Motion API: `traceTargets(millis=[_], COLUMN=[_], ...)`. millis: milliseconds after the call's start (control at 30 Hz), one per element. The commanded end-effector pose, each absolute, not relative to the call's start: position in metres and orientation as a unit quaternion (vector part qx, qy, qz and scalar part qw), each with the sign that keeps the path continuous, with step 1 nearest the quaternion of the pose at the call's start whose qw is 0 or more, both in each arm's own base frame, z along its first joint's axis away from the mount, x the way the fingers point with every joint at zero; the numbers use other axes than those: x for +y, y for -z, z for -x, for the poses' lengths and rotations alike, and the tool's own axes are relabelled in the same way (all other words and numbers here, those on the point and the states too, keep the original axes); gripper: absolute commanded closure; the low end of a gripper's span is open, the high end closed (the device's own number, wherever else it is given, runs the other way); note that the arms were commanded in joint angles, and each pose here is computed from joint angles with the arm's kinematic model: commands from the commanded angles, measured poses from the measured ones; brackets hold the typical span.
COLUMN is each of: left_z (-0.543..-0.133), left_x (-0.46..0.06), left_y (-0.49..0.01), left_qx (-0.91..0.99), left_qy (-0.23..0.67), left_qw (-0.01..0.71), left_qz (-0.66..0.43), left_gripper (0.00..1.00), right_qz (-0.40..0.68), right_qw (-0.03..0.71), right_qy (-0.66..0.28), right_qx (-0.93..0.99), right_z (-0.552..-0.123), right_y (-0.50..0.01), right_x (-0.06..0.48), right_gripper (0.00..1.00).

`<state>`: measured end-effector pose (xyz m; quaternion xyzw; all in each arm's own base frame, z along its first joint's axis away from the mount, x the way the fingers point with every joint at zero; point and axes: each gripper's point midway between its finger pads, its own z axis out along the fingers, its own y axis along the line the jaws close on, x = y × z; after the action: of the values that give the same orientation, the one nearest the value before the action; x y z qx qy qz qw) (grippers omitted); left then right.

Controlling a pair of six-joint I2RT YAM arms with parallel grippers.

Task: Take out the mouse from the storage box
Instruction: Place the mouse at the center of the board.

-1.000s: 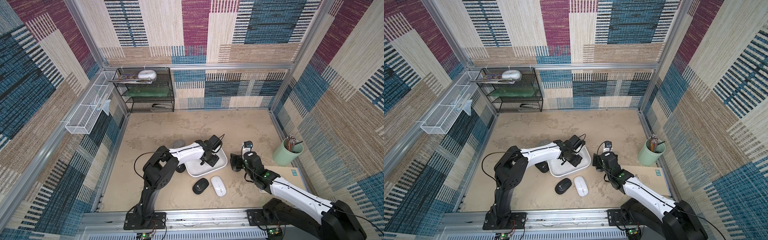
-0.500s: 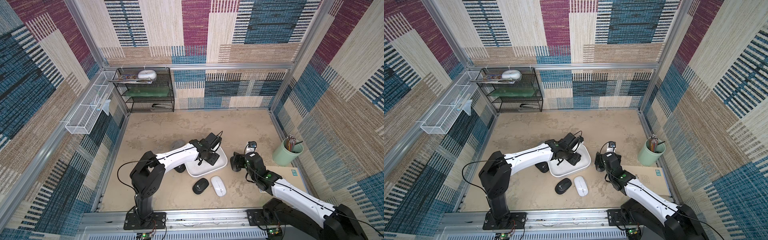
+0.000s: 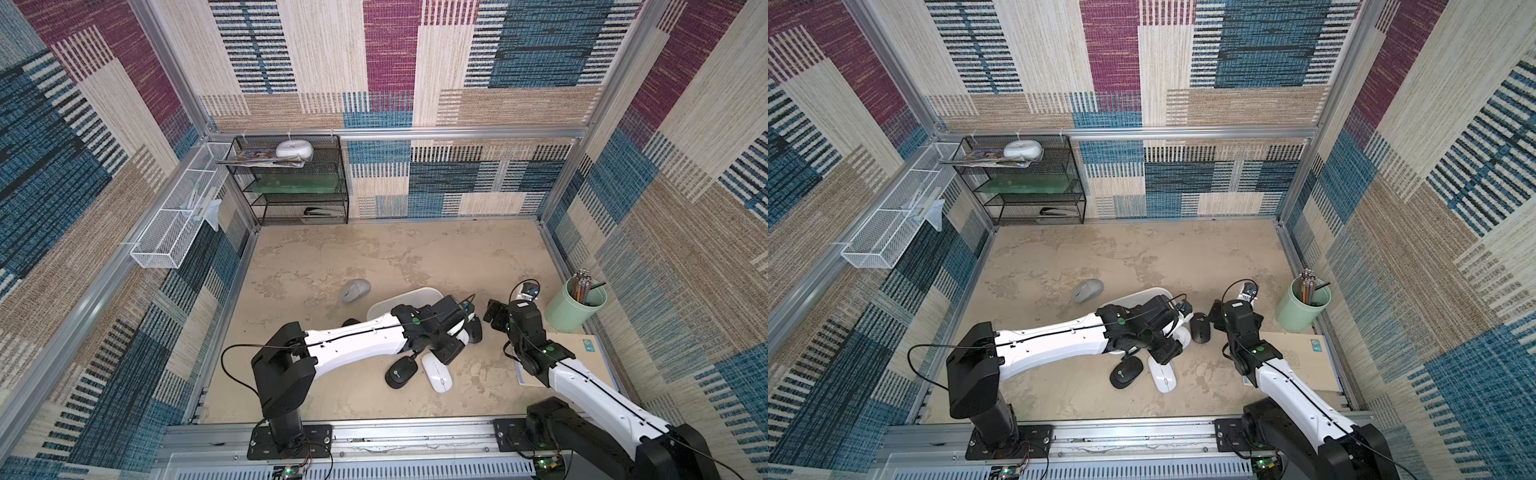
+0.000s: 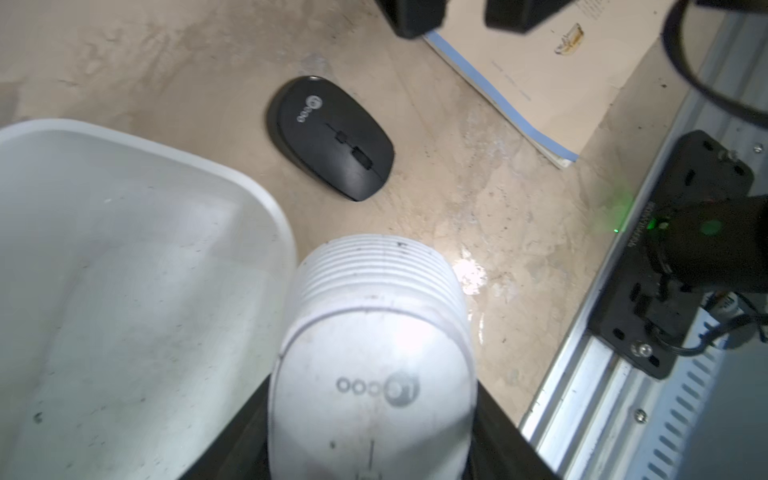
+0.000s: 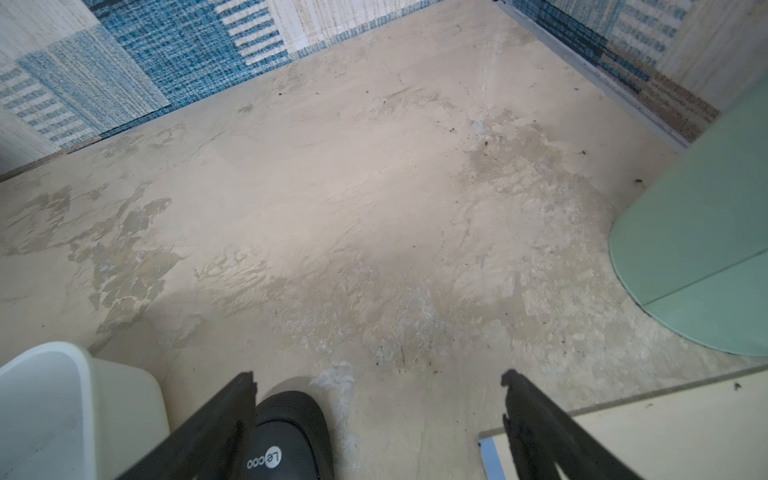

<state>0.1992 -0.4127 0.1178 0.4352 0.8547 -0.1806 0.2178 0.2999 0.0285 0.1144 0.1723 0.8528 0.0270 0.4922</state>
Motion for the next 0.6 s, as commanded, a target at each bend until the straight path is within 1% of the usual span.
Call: traceTargets(millis=[0, 267, 567], left_z=[-0.187, -0.164, -0.164], left_x=[-0.433, -0.463, -0.471], left_y=[-0.109, -0.078, -0.055], left_qx=[0.848, 0.834, 0.838], left_qy=[0.195, 0.182, 0.164], left_qw=[0.211, 0.189, 0.177], left_qz=[-0.446, -0.486, -0.49], left_gripper=[0.47, 0.47, 0.43], right_qz=[-0.194, -0.231, -0.243], right_qw=[0.483, 0.486, 0.489], right_qy=[-0.044, -0.047, -0.054], right_qx=[0.853, 0.841, 0.836], right_z=[-0.298, -0.291, -0.289], right_y=[-0.111, -0.11, -0.11], right_x=[0.024, 0.006, 0.001], right_gripper=[0.05, 0.05, 0.05])
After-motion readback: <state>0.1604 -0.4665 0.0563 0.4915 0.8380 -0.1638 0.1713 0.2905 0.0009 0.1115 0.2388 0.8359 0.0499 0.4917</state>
